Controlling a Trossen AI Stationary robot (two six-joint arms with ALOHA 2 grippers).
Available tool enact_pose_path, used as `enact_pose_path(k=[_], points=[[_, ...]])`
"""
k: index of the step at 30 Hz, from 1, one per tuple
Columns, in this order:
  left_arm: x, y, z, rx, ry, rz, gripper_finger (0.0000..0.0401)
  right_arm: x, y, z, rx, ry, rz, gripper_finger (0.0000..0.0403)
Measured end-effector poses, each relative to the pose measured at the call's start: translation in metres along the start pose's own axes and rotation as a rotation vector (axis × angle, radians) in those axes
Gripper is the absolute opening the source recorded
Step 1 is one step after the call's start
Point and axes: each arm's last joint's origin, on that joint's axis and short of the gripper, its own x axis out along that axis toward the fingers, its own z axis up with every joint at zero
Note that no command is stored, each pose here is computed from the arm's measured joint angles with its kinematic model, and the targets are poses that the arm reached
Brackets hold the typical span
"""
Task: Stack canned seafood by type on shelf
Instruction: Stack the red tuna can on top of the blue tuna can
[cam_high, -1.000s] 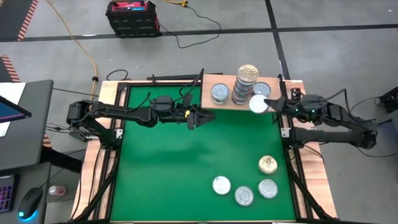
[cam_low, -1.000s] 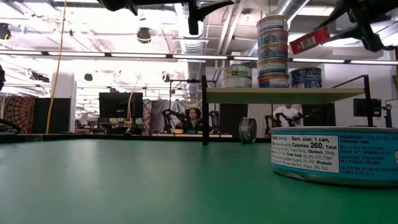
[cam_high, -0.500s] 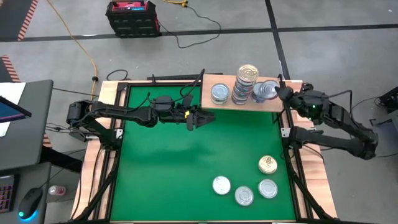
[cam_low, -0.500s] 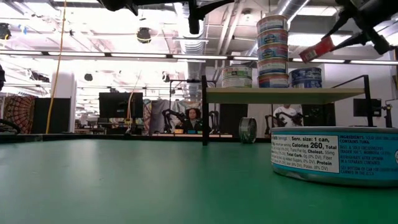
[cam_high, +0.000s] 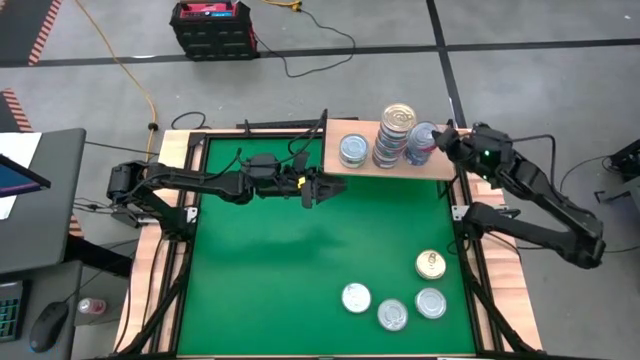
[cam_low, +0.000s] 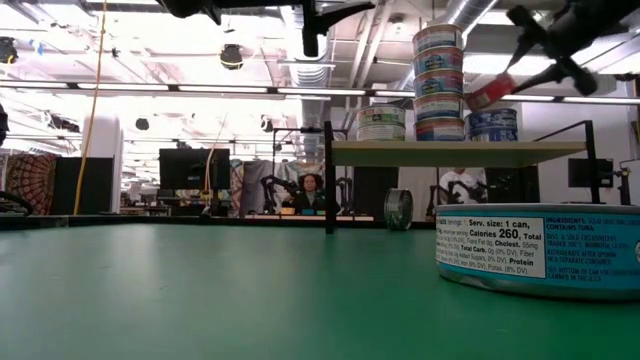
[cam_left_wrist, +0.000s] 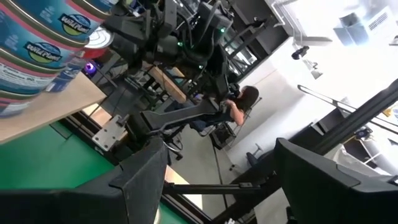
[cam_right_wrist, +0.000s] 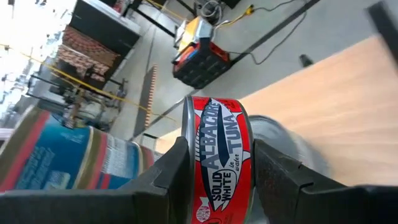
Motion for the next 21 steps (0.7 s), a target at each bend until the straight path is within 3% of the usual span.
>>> enact_pose_path(k=[14,21], points=[[0.000,0.000,0.000,0.006,0.017,-0.016,0.0281,0.015,-0.001,0.002,-0.012,0.088,-0.012,0.0180],[0.000,0.000,0.000,0.006,0.017,-0.016,0.0281,0.014,-0.004,-0.002,-0.054,0.159,-0.026,0.0217]])
